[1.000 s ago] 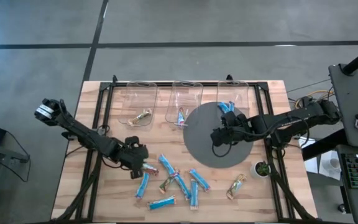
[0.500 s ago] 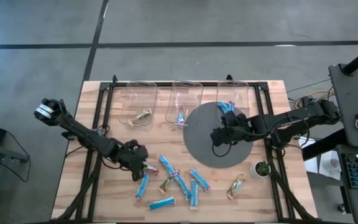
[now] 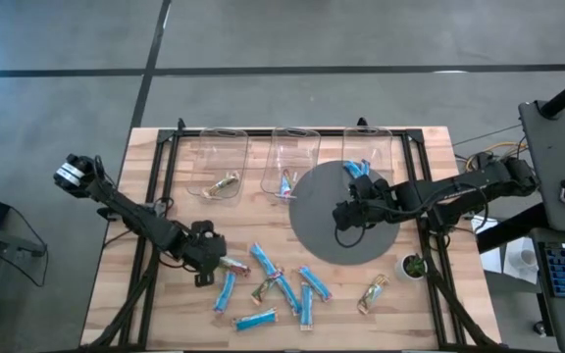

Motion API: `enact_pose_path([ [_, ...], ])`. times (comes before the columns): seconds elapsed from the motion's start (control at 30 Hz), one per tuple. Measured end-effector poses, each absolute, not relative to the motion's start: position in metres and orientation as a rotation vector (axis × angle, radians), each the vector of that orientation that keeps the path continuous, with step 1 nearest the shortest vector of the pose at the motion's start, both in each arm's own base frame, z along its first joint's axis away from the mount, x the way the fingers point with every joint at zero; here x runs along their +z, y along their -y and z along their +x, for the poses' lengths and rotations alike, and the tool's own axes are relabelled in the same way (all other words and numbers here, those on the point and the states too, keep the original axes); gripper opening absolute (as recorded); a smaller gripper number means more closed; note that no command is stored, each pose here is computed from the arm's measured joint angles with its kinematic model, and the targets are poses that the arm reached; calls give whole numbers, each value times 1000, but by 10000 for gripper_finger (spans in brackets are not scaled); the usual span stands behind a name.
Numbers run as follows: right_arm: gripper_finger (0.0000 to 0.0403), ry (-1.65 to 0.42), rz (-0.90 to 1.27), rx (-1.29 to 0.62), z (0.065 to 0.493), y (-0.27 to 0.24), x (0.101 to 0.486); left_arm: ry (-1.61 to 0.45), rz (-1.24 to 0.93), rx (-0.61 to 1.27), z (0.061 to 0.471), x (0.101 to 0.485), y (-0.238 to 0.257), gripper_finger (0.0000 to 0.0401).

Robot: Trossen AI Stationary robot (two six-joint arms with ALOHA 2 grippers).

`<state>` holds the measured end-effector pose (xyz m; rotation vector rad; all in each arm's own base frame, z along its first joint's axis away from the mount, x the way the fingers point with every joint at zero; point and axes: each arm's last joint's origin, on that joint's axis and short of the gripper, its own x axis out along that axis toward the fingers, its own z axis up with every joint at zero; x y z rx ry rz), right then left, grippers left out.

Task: Pick and place Granola Bars by type
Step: Put the red granola bar into the middle transparent bin

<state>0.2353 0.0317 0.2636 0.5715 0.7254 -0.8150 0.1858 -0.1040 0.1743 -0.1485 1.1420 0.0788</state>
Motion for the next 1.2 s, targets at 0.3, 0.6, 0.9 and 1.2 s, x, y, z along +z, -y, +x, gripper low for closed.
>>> enact_pose_path([
  [0.3,261,-726,571,-816,235,-32,263,-1083,-121,128,189,177,103,185],
  [0.6,261,-718,577,-833,236,-29,263,-1138,37,-23,183,168,103,211],
  [0.9,260,-714,585,-839,236,-28,263,-1128,86,-43,186,153,100,211],
  [1.2,260,-707,602,-845,236,-28,263,-1163,2,-18,186,138,92,205],
])
